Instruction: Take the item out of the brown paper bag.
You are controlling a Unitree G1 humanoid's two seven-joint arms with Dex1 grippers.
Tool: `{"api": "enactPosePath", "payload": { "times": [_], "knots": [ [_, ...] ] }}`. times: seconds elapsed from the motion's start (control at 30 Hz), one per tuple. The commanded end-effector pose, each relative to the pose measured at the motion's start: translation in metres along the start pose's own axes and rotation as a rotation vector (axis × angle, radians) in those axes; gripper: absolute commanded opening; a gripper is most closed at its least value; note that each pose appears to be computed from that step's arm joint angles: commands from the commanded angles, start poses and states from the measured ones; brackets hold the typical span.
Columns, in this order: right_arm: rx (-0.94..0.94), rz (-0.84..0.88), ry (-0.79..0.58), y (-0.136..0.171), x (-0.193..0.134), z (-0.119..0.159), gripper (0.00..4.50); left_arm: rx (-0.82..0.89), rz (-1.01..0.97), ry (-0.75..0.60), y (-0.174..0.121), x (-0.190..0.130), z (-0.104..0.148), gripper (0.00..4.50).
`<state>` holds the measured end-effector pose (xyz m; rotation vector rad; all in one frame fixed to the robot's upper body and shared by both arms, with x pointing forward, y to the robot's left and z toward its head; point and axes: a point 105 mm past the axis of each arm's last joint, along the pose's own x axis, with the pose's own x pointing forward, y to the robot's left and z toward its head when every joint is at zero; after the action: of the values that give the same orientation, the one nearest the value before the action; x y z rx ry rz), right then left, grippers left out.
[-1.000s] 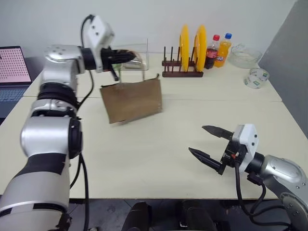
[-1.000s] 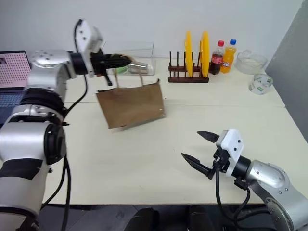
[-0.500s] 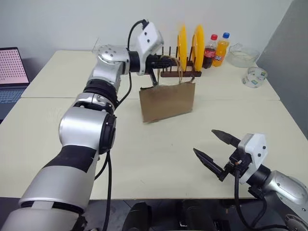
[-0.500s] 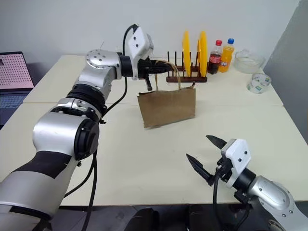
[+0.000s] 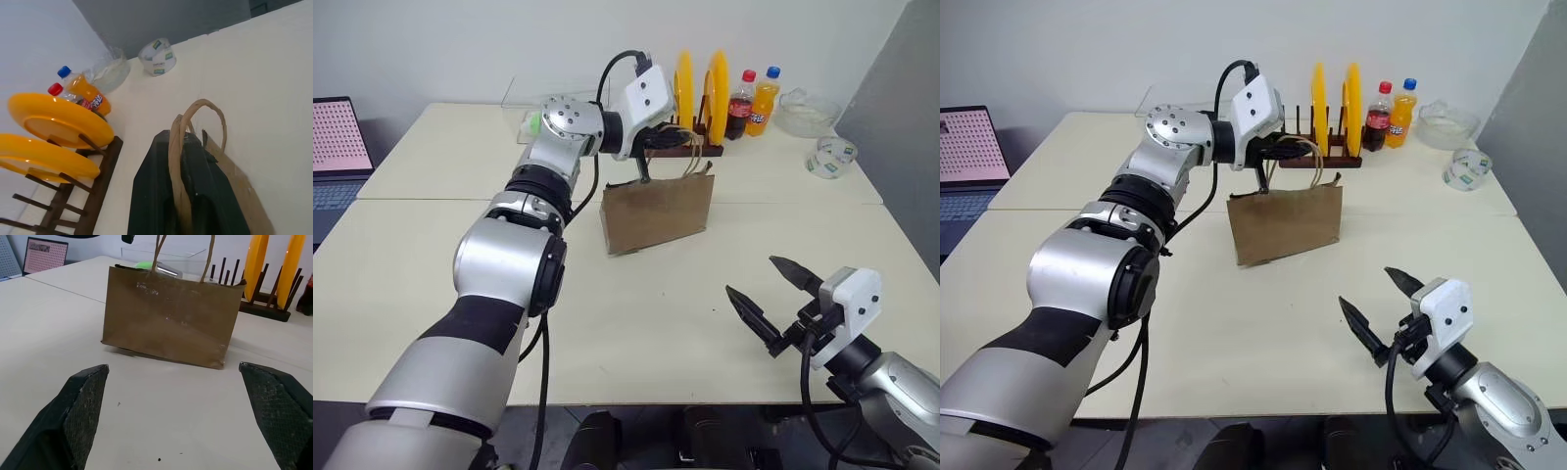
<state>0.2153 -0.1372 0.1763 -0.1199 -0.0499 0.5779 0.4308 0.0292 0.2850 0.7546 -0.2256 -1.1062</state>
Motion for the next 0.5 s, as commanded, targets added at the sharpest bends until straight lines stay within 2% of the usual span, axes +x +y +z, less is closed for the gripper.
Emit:
{"api": "enactPosePath", "payload": {
  "times": [0.03, 0.5],
  "knots": [
    [-0.04, 0.055, -0.096, 0.017, -0.001, 0.026, 4.5, 0.132, 0.093, -0.006, 0.021, -0.005, 0.024, 0.03],
    [-0.051, 0.109, -0.084, 0.022, 0.004, 0.032, 4.5, 0.256, 0.243, 0.046, 0.037, -0.012, 0.021, 0.03]
  ]
}}
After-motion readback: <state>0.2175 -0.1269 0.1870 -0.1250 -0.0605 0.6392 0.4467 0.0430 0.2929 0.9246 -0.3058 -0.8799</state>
